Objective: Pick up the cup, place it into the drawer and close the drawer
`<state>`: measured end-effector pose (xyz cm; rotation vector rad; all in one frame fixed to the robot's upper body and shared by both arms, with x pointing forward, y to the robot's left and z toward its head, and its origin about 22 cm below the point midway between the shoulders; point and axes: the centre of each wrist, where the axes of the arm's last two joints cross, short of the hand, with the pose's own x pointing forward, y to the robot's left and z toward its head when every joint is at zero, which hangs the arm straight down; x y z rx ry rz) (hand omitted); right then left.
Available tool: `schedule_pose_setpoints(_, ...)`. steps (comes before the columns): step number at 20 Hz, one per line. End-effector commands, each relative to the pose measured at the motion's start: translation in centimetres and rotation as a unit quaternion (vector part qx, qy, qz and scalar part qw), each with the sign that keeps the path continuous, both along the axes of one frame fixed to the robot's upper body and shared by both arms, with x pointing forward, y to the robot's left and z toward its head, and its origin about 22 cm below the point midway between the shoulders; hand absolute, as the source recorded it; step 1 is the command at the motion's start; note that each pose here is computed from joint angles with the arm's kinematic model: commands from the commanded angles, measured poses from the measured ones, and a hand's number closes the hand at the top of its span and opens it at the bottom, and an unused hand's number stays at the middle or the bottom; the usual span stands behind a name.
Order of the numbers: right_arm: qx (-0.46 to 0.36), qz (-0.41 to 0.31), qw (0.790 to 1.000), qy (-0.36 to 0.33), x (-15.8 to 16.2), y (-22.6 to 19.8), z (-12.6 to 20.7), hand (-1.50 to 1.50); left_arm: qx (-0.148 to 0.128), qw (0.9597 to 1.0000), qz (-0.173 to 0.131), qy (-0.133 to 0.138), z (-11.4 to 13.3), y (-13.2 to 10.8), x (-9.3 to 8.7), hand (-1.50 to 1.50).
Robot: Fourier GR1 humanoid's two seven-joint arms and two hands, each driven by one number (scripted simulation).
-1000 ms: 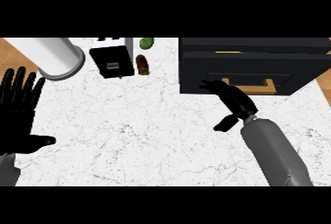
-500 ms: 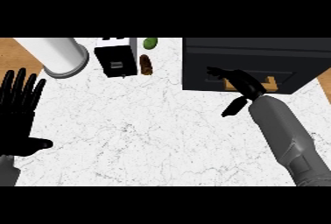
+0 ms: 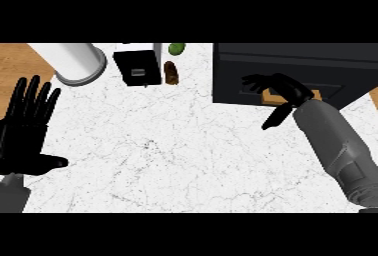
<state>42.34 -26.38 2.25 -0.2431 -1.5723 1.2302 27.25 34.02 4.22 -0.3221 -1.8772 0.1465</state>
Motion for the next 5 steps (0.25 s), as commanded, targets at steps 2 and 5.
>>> schedule_pose_setpoints(2,-0.041,-0.081,0.996,-0.003,0.7,-3.8,2.5,-1.5,-0.001,0.9999,0.002,-0.014,0.2,-0.9,0.4,-1.5)
schedule_pose_setpoints(5,-0.027,-0.072,0.997,0.002,0.7,-3.3,2.2,-1.5,-0.001,0.9999,0.009,-0.007,-0.3,-1.2,0.0,-1.5)
